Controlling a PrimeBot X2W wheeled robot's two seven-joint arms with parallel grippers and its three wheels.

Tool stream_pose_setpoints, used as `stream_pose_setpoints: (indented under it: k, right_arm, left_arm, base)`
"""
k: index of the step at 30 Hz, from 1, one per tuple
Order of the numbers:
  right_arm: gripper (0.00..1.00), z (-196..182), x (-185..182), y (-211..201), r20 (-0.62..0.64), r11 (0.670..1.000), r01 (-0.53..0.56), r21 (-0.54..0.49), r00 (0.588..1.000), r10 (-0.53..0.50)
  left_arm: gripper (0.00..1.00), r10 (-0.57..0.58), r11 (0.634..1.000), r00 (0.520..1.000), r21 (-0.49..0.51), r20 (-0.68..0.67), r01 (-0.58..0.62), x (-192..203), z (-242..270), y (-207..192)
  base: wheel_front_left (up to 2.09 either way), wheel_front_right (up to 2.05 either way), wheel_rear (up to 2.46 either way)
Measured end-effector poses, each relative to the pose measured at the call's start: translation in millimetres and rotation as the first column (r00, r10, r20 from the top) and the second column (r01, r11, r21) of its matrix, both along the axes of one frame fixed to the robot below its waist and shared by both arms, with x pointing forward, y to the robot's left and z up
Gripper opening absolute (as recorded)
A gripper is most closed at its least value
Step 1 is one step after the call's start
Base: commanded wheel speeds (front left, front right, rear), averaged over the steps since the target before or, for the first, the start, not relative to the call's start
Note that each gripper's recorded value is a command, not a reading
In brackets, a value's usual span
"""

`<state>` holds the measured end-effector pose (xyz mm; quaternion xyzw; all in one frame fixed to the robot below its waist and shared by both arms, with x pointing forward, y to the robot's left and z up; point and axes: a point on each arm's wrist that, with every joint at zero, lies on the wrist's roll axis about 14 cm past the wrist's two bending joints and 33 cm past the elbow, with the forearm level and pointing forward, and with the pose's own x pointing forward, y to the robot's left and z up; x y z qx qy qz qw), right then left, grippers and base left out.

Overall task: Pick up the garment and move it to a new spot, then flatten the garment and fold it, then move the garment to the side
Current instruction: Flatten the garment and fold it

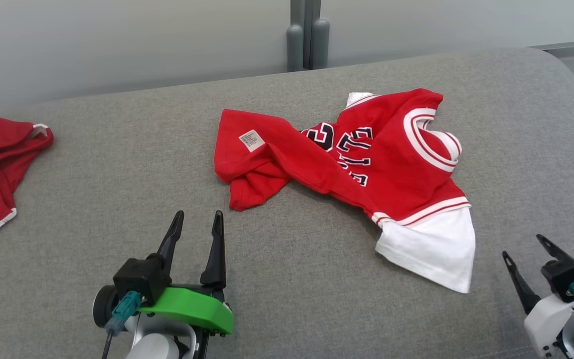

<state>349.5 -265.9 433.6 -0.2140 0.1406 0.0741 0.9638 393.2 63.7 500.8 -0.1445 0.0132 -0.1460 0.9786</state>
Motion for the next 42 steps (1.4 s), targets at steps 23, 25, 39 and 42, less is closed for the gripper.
stream_pose_setpoints:
  k: [23,25,39,42]
  right_arm:
    - [1.00,65,24,23,0.206,0.994,-0.017,0.107,0.979,-0.006]
    - [1.00,66,27,25,0.209,0.994,-0.022,0.108,0.978,-0.001]
    - [1.00,55,42,30,0.192,0.994,-0.033,0.105,0.981,0.013]
    - [1.00,50,44,30,0.182,0.994,-0.032,0.102,0.983,0.013]
  left_arm:
    - [1.00,-0.101,0.994,0.976,0.021,-0.193,0.107,62,-39,-13]
    - [1.00,-0.105,0.994,0.965,0.018,-0.239,0.112,70,-49,-11]
    - [1.00,-0.140,0.988,0.876,-0.013,-0.462,0.151,117,-98,-17]
    - [1.00,-0.143,0.988,0.868,-0.022,-0.476,0.151,126,-103,-20]
  base:
    - [0.00,0.00,0.00]
    - [0.00,0.00,0.00]
    - [0.00,0.00,0.00]
    - [0.00,0.00,0.00]
